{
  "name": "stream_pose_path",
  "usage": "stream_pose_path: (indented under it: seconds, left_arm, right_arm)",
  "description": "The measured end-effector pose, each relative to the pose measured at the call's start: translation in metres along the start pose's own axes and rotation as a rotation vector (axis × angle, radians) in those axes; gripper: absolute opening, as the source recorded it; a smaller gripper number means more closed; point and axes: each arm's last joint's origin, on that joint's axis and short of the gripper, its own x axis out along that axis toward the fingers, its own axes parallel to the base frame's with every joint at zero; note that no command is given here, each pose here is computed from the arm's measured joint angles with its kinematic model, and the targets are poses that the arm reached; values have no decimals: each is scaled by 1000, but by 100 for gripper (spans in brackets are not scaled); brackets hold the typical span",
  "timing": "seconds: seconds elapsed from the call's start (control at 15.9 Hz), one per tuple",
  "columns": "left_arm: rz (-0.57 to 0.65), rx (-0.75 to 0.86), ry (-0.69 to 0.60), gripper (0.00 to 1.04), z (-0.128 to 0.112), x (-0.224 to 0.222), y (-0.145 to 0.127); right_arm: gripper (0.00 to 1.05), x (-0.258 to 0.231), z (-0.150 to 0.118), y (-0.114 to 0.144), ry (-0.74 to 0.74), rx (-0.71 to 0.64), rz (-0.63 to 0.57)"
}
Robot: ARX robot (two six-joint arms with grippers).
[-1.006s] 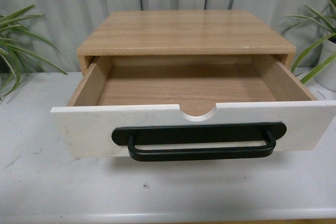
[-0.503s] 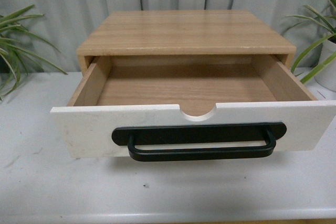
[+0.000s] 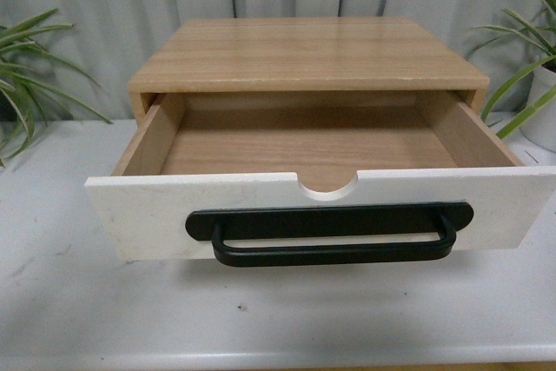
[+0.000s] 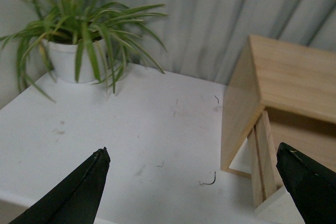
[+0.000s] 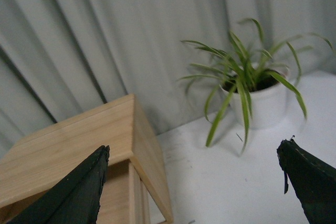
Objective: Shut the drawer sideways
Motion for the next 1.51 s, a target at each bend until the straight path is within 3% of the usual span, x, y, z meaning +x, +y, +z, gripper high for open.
stream_pose_path:
  seconds: [0.19, 0.31, 0.5, 0.57, 0.69, 0.82, 0.94, 1.51]
  left_arm:
    - [-196, 408, 5, 98, 7, 19, -43]
    - [-349, 762, -38, 98, 20, 15, -68]
    - [-540, 1351, 94, 98, -10, 23, -93]
    - [-600, 1475, 148, 98, -23, 25, -97]
    - [-650, 1546, 112, 98, -25, 30, -113]
    - [-636, 1554, 100, 98, -22, 42, -123]
    - [-634, 1590, 168, 98, -35, 54, -125]
    - [-565, 1575, 163, 98, -46, 93, -142]
  right_arm:
    - [98, 34, 13, 33, 80, -356, 210]
    - [98, 44, -4, 47, 130, -787, 349]
    - [98, 47, -23, 55, 245, -1441, 561]
    - [98, 50, -24, 58, 238, -1579, 605]
    - [98, 61, -30, 60, 237, -1765, 649]
    - [98, 69, -34, 65, 245, -1824, 679]
    - [98, 74, -36, 72, 248, -1836, 700]
    - [98, 102, -50, 82, 328, -1801, 750]
